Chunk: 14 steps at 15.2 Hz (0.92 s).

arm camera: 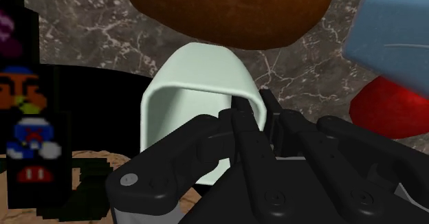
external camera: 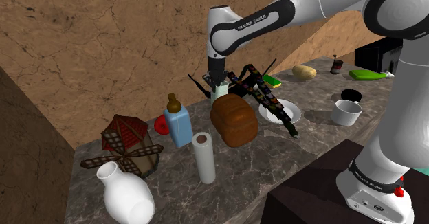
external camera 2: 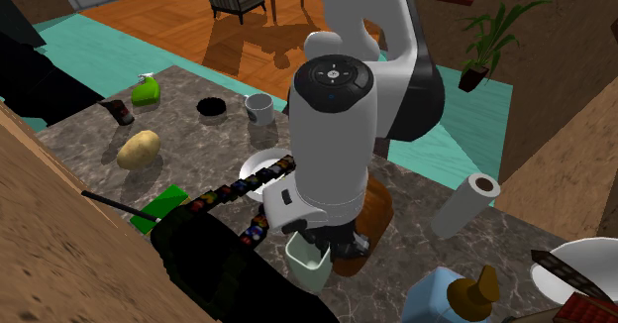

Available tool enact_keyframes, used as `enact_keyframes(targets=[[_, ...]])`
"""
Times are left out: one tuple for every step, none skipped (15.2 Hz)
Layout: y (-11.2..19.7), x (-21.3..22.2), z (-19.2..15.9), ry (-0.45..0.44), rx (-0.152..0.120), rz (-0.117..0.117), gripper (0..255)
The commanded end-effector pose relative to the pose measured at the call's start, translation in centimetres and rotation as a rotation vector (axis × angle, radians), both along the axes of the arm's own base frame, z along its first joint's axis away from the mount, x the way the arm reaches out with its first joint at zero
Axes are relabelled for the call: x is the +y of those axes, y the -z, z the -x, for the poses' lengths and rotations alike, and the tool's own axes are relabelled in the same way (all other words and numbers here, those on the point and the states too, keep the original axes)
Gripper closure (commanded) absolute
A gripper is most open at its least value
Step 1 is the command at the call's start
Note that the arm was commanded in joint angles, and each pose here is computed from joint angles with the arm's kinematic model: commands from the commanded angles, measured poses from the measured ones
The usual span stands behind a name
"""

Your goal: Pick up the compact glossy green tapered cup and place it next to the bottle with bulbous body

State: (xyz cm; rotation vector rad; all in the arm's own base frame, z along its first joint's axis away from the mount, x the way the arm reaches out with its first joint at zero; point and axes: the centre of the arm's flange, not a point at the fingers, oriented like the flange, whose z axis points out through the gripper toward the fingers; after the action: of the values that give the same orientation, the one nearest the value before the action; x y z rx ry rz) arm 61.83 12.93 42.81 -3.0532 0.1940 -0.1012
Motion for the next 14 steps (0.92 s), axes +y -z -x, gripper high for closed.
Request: enact_keyframes(targets=[[-1.1,0.0,0.0,0.0,0.0,0.0,255],[-1.6,0.0,0.0,0.0,0.0,0.0,255],[-2.1,0.0,0.0,0.0,0.0,0.0,255],[-2.7,0.0,0.0,0.0,0.0,0.0,255],[-3.2,0.0,0.0,0.0,0.0,0.0,255],[-3.7,0.0,0.0,0.0,0.0,0.0,255],[-4.2,0.0,0.0,0.0,0.0,0.0,255],[-4.8,0.0,0.0,0.0,0.0,0.0,255],[-5.3,0.0,0.0,0.0,0.0,0.0,255],[-5.8,0.0,0.0,0.0,0.0,0.0,255],[-6.4,0.0,0.0,0.0,0.0,0.0,255],[-6.9,0.0,0.0,0.0,0.0,0.0,255],[-7.4,0.0,0.0,0.0,0.0,0.0,255],[-7.9,0.0,0.0,0.0,0.0,0.0,255]])
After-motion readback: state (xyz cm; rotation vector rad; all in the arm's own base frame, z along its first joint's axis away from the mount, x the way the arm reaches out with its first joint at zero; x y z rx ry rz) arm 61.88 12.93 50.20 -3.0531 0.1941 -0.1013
